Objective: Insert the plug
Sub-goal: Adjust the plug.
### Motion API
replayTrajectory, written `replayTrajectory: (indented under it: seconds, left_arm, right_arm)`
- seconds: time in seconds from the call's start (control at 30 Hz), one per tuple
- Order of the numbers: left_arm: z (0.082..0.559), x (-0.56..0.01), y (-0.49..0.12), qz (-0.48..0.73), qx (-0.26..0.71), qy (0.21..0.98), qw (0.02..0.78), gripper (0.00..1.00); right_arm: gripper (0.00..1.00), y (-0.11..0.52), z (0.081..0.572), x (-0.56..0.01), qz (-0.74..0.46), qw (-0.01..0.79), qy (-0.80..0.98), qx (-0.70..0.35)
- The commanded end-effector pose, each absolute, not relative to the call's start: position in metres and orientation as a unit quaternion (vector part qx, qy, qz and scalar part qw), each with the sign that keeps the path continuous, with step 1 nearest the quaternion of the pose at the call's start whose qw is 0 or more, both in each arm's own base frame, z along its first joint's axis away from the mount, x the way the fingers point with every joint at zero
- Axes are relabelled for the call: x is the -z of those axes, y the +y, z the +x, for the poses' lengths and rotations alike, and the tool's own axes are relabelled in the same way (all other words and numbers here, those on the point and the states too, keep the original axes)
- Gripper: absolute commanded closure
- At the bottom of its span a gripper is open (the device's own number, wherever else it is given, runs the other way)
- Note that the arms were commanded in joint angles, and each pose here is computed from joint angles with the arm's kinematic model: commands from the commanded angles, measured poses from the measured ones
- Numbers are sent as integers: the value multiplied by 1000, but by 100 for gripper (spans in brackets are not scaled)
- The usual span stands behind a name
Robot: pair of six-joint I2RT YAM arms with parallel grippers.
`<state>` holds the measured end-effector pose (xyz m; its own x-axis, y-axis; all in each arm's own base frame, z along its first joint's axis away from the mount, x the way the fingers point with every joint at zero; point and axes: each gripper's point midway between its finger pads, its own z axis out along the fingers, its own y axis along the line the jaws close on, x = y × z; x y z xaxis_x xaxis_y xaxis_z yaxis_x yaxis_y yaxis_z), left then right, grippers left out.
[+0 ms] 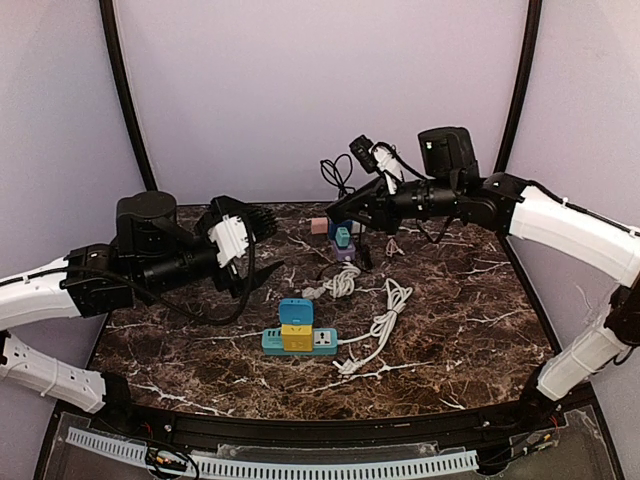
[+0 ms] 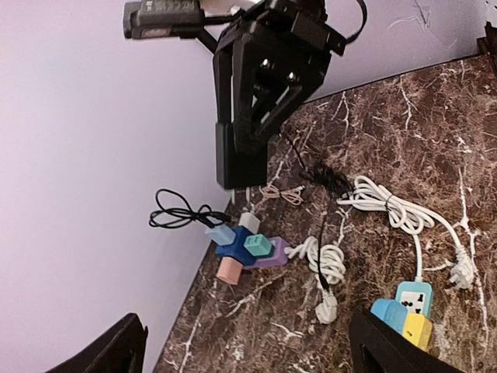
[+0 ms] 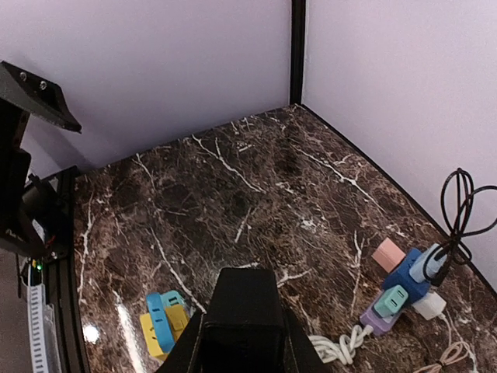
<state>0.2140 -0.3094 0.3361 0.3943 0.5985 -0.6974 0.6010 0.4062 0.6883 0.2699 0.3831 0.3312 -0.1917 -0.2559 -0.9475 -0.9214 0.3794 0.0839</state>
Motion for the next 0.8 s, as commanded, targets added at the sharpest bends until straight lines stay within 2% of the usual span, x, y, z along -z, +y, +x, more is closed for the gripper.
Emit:
replayTrajectory:
  seconds: [0.0, 0.2, 0.37, 0.6, 0.77]
  left_arm:
    - [206, -284, -296, 517, 125, 653, 539, 8]
    - [212, -234, -290, 521, 166, 691, 473, 11]
    - [223, -196, -283, 504, 189, 719, 440, 13]
    - [220, -161, -286, 531, 219, 688, 444, 16]
    - [204, -182, -300, 568, 263, 621, 473, 25]
  right_arm:
    - [100, 355, 240, -290, -561, 382, 672, -296]
    - [100, 351, 219, -205, -622, 250, 681, -295]
    - [100, 364, 198, -147, -653, 188, 681, -272]
    - [100, 380, 187, -108, -657, 156, 692, -255]
    - [100, 384, 188, -115, -659, 177, 683, -262]
